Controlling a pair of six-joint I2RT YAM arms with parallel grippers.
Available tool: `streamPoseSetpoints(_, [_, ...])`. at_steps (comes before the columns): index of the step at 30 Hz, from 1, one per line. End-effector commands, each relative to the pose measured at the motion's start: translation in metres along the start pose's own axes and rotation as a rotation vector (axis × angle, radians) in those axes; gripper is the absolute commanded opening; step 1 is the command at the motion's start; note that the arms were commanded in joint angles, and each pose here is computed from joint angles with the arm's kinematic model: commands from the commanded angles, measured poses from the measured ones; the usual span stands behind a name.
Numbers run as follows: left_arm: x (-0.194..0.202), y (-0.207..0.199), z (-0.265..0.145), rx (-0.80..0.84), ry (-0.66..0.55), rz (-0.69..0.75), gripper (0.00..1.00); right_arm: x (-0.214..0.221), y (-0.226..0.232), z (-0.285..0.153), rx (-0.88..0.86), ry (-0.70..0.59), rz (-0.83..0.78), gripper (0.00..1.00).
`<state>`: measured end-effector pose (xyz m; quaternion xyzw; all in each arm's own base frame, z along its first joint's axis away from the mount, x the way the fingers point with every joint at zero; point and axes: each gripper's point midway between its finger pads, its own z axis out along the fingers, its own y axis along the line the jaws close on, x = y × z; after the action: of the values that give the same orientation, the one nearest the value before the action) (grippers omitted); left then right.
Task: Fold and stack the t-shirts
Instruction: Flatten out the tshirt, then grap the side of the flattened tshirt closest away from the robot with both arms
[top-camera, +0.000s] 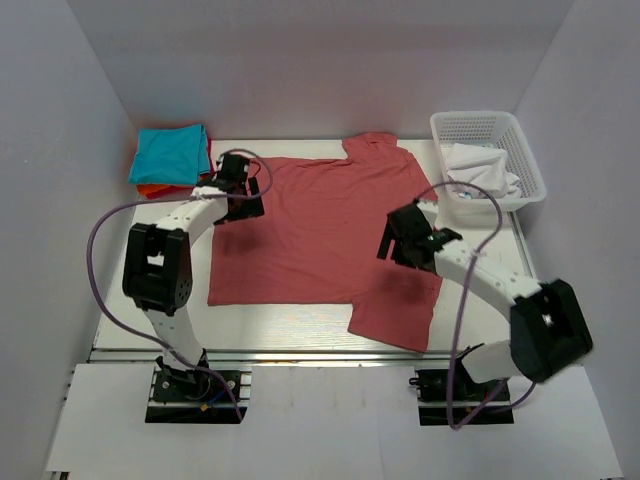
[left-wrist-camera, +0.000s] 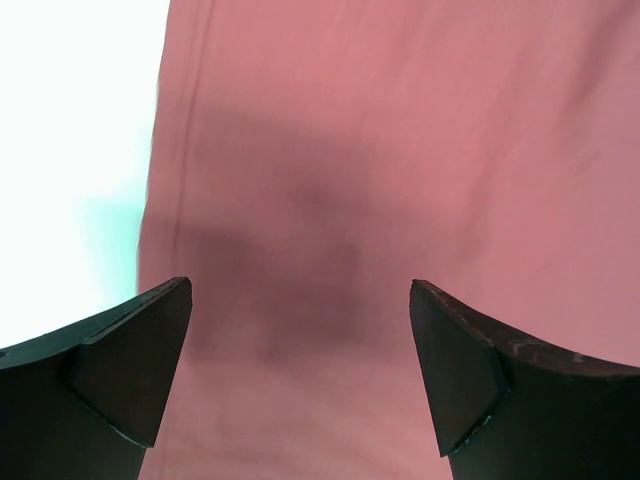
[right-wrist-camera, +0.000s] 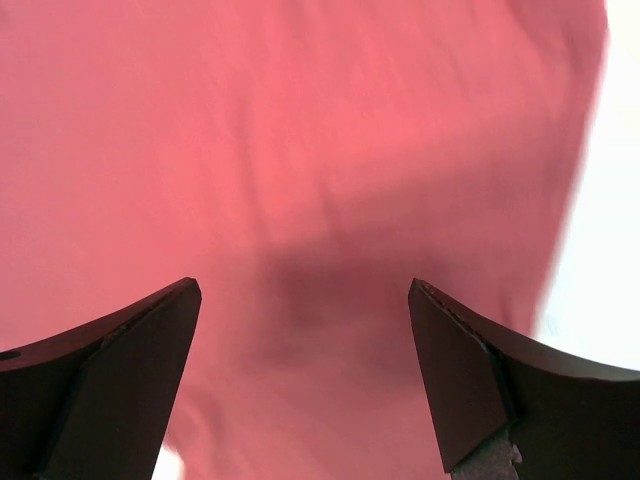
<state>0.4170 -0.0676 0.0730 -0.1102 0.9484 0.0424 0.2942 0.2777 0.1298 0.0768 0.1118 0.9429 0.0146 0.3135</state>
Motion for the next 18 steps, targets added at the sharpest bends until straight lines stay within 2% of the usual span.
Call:
streamPoseSetpoints(1, [-0.04,-0.012,0.003,0.014,-0.058,0.011,1.0,-0.038,0.019,0.036,-0.011,-0.031,-0.048,0.9])
streamPoseSetpoints(2, [-0.059,-0.013,0.004,0.008,-0.088,0.011,1.0,-0.045,0.019,0.044,-0.012,-0.029,-0.033,0.9])
streamPoseSetpoints(3, [-0.056,-0.016,0.022,-0.003,-0.061,0.028,1.0,-0.066,0.036,0.043,-0.065,-0.054,-0.041,0.9])
streamPoseSetpoints(4, [-0.054,-0.018,0.029,-0.013,-0.033,0.037,1.0,-0.064,0.029,0.065,-0.027,-0.019,-0.039,0.9])
streamPoseSetpoints(5, [-0.077,-0.026,0.028,0.0,-0.068,0.026,1.0,-0.07,0.026,0.071,-0.02,-0.018,-0.04,0.9])
streamPoseSetpoints(6, [-0.069,-0.025,0.052,-0.023,-0.022,0.032,1.0,-0.089,0.026,0.074,-0.025,-0.044,-0.024,0.9])
streamPoseSetpoints(7, [-0.07,-0.027,0.059,-0.028,-0.006,0.046,1.0,-0.093,0.028,0.092,-0.014,-0.033,-0.033,0.9])
streamPoseSetpoints(8, [-0.091,-0.031,0.061,-0.019,-0.046,0.027,1.0,-0.113,0.022,0.097,-0.002,-0.055,-0.003,0.9])
streamPoseSetpoints(10, [-0.097,-0.034,0.083,-0.018,-0.013,0.023,1.0,-0.126,0.03,0.119,-0.02,-0.04,-0.033,0.9])
streamPoseSetpoints(13, [-0.109,-0.038,0.101,0.019,-0.017,0.0,1.0,-0.143,0.025,0.144,-0.009,-0.04,-0.054,0.9])
streamPoseSetpoints(18, [-0.105,-0.039,0.139,0.076,-0.013,-0.031,1.0,-0.148,0.014,0.182,0.006,0.022,-0.087,0.9])
